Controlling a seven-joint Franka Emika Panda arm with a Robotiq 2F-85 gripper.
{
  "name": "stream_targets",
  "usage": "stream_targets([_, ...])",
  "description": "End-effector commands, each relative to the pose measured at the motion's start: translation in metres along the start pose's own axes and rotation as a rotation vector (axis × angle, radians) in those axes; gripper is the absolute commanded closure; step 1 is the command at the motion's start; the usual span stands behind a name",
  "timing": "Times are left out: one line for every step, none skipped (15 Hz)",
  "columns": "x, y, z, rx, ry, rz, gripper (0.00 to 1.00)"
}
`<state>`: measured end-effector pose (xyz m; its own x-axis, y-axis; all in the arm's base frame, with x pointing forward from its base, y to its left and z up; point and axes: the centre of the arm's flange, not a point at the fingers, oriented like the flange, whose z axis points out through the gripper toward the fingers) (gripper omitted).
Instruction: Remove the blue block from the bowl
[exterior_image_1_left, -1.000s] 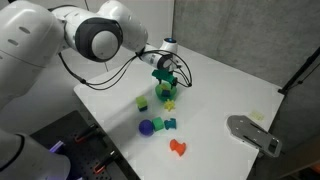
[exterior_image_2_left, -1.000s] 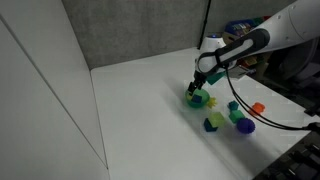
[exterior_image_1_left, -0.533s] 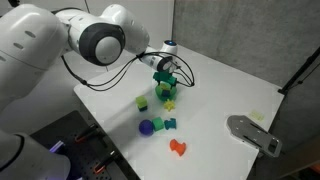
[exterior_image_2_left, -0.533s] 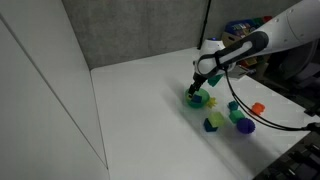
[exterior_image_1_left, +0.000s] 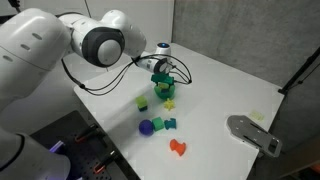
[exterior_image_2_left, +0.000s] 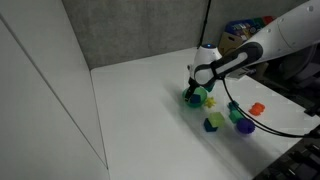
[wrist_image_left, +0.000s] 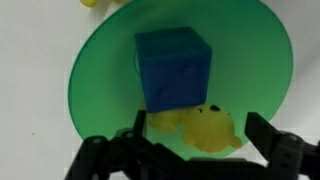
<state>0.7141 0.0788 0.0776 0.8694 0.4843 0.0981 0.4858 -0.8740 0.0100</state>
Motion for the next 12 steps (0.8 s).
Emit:
stream_targets([0.002,-0.001,0.007,-0.035,0.021,-0.048,0.0])
stream_targets([0.001,0.0,0.009,-0.036,0.02,-0.049,0.0])
stream_targets([0.0,0.0,0.011,-0.037,0.017,-0.049,0.0])
stream_targets([-0.001,0.002,0.013,-0.035,0.013,-0.043,0.25])
stream_targets([-0.002,0.004,0.015,-0.034,0.006,-0.039,0.28])
stream_targets([-0.003,0.006,0.016,-0.036,0.001,-0.034,0.34])
stream_targets([-0.003,0.007,0.016,-0.037,0.001,-0.031,0.41])
stream_targets([-0.004,0.008,0.017,-0.037,-0.002,-0.029,0.42])
stream_targets([-0.004,0.009,0.016,-0.039,-0.003,-0.028,0.46])
stream_targets([-0.004,0.011,0.016,-0.039,-0.002,-0.025,0.52])
stream_targets([-0.002,0.012,0.014,-0.04,0.002,-0.021,0.59])
stream_targets([-0.002,0.013,0.012,-0.039,0.004,-0.018,0.69])
